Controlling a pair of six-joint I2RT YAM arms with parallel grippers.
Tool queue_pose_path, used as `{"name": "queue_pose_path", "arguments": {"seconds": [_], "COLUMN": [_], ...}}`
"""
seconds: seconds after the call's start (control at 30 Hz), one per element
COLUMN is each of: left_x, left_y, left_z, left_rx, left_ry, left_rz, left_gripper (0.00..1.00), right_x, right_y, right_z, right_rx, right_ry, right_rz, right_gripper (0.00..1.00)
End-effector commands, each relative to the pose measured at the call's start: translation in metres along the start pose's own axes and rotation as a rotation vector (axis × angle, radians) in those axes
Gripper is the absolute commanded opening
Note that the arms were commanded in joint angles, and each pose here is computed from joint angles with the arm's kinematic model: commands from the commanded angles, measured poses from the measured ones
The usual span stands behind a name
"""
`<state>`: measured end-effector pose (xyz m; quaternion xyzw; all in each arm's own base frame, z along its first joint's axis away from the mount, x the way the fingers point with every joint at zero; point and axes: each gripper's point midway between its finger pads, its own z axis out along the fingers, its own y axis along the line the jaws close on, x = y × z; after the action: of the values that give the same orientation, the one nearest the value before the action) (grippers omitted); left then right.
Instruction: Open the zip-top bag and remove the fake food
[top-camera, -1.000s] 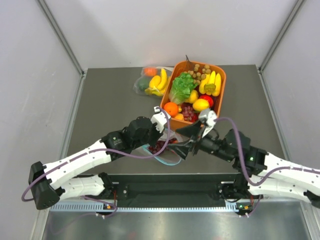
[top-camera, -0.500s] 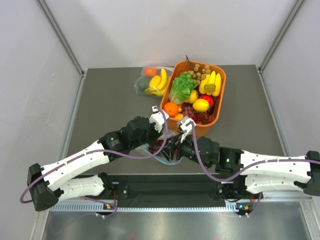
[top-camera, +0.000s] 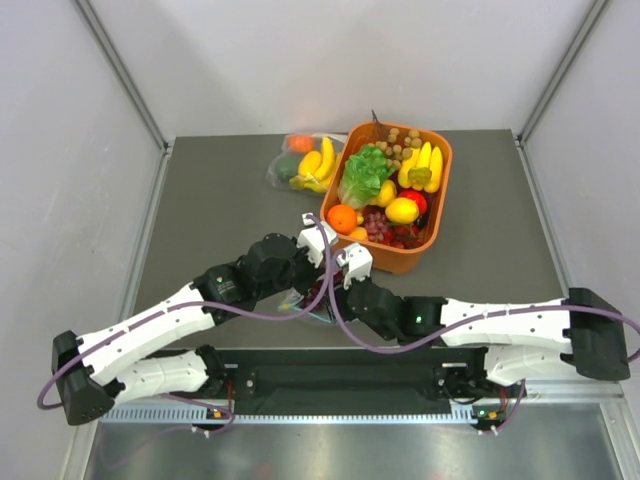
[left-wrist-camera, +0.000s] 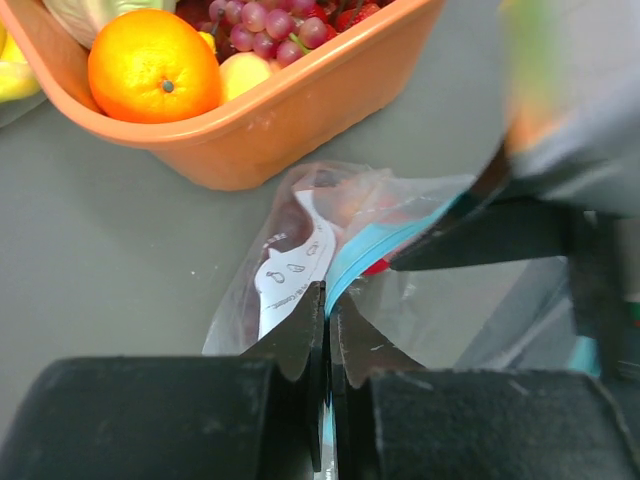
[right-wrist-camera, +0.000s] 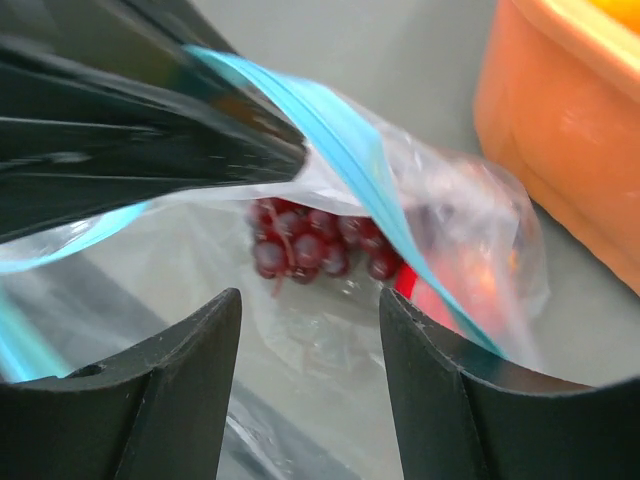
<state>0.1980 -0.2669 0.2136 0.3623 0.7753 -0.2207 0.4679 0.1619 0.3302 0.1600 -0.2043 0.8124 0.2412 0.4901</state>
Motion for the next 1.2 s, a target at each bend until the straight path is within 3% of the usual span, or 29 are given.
{"name": "queue_pose_path", "arguments": {"seconds": [0.0,0.13,0.37,0.57,0.97,1.17], "left_x": [-0.015,-0.011,-0.004,-0.006,-0.006,-0.008], "left_y": [-0.003,-0.004,-0.009,-0.009,-0.01,-0.011], "left_z": [-0.003,0.001,0.007,0.006,0.006,0.005], "left_rx": [0.023,0.031,0.051,0.053,0.061,0.064], "left_ry": [-0.059,-0.037,-0.005,-0.017,-0.016,-0.022], "left_rz": [-0.001,-0.002,-0.005,-0.008,-0.005,-0.004], "left_gripper": [0.0,0.0,0.0,0.0,0.0,0.0], "right_x": [-0.003,0.011,0.019,0.036,0.025,0.034], "right_y": [-0.012,-0.019,-0.002,-0.013,-0.057,-0.079], "right_z": [0.008,0.02,0.035,0.056,0.045,0.035], "right_rx": [0.078,0.096,-0.075,-0.099,0.156,0.263], "right_ry": [-0.005,0.023,0.008,0.049,0.027,0.039], "right_rz": [0.007,-0.023,0.012,0.032,-0.008,-0.013], "right_gripper": [0.57,0.56,0.6,0.61,0.73,0.74]}}
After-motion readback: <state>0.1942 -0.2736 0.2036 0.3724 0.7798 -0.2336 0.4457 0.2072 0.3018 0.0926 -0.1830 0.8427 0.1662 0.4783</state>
